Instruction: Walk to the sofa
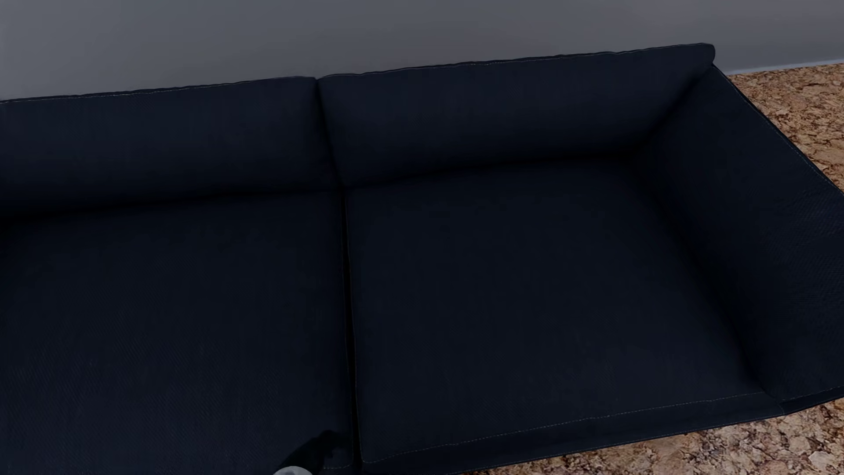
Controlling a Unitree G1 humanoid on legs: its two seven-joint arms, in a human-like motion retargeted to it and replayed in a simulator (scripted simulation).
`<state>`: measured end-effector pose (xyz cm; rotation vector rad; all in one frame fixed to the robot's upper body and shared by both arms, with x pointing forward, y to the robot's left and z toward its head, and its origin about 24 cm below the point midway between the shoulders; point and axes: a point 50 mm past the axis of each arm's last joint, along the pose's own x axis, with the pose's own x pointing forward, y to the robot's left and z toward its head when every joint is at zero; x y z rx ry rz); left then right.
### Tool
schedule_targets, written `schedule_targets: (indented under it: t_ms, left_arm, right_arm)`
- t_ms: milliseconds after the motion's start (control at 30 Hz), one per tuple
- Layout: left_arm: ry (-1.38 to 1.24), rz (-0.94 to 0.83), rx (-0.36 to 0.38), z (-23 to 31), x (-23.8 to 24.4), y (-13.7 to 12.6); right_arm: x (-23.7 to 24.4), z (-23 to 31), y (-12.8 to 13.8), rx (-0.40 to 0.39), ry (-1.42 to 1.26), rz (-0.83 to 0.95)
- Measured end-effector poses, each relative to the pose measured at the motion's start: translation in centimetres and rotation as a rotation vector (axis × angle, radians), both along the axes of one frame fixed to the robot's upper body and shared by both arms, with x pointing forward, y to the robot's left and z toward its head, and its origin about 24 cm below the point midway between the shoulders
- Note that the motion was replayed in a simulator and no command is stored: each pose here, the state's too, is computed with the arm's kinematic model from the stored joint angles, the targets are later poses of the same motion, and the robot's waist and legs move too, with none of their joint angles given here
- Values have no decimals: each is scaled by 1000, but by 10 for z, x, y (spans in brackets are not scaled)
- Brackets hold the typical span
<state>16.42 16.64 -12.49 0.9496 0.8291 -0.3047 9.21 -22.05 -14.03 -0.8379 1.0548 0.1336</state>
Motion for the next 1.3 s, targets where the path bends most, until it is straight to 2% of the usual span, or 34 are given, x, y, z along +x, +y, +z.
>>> schedule_targets:
  t_ms: [133, 200, 400, 533, 633, 800, 967, 1100, 1300]
  left_arm:
    - [-67, 10, -15, 7, 3, 2]
    - [-38, 38, 4, 3, -7, 8]
    - [257, 100, 89, -26, -67, 28]
    - [392, 79, 108, -35, -91, 34]
    - [381, 37, 108, -34, -84, 30]
    - [240, -10, 100, -23, -39, 11]
    - [7, -67, -4, 3, 14, -21]
    - [-96, -68, -61, 15, 24, -32]
    - [110, -48, 10, -9, -9, -18]
  right_arm:
    - [-9, -1, -2, 5, 25, -10]
    - [-11, -2, 1, 12, 31, 1]
    - [-9, -1, 7, 24, 18, 20]
    - [-8, 0, 7, 30, 22, 78]
    - [-3, -1, 10, 35, 24, 87]
    - [25, -5, 23, 29, 46, 72]
    - [57, 12, 47, 106, -130, 176]
    - [61, 18, 51, 137, -198, 125]
    - [39, 3, 34, 67, -60, 36]
